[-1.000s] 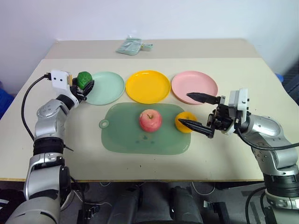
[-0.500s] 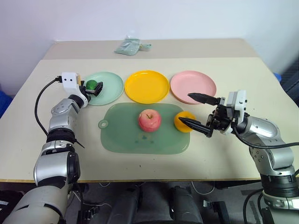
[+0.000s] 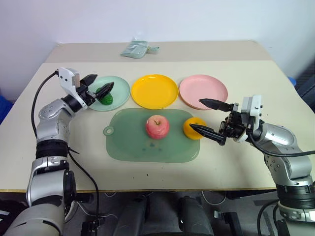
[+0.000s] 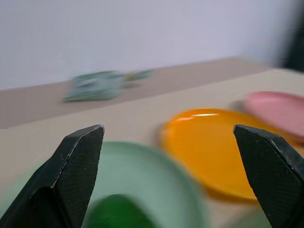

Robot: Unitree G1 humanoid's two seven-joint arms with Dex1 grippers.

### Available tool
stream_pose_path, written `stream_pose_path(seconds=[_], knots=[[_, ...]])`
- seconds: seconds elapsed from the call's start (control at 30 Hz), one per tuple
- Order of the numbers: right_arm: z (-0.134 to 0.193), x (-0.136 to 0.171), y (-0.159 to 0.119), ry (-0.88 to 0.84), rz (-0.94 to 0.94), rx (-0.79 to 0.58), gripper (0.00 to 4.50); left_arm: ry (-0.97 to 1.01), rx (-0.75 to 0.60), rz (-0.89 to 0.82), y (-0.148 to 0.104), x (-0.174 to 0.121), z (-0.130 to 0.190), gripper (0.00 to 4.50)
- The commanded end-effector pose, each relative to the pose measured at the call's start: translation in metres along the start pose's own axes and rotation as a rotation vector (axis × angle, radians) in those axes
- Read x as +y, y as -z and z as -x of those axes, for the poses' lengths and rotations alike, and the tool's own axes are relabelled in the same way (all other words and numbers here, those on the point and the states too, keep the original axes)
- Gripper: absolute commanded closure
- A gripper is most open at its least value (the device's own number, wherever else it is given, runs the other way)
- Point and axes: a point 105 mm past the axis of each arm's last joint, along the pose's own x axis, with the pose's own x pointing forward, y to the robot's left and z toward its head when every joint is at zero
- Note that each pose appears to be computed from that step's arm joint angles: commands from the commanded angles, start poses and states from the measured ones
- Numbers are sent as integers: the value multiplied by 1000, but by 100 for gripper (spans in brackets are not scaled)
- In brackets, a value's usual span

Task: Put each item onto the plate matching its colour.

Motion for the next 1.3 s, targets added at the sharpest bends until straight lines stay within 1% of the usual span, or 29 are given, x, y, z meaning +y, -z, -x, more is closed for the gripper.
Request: stream_pose_path(seconds=[0.03,0.2,0.3,0.4,0.47,0.53,0.63,0.73,0.83,0.97,1.1,1.2,1.3], knots=[[-2,1,-12,-9,48,-25,0,166,-16,14,-16,-24,1,6],[-3,1,-12,0,48,-23,0,333,21,9,-14,-48,11,6],[-6,-1,-13,16,50,-29,0,426,25,39,-14,-59,21,6],[-18,4,-14,6,37,-43,0,468,57,64,-12,-61,30,6],[-31,12,-9,-21,47,-25,0,489,88,64,-8,-61,36,6],[-43,11,-9,-4,46,-26,0,513,113,64,-6,-62,41,6],[-58,11,-13,6,22,-40,0,512,125,40,-5,-59,45,6],[-65,13,-17,-7,22,-47,0,497,120,18,-5,-56,46,6],[-63,10,-17,-8,20,-49,0,486,111,13,-4,-55,47,6],[-52,1,-17,-1,54,-43,0,486,81,28,2,-64,41,6],[-55,9,-9,-32,49,27,0,497,67,51,5,-70,40,6],[-68,16,-3,-32,26,72,0,501,61,47,1,-68,42,6],[-80,22,-3,-42,18,88,0,504,72,24,1,-65,45,6]])
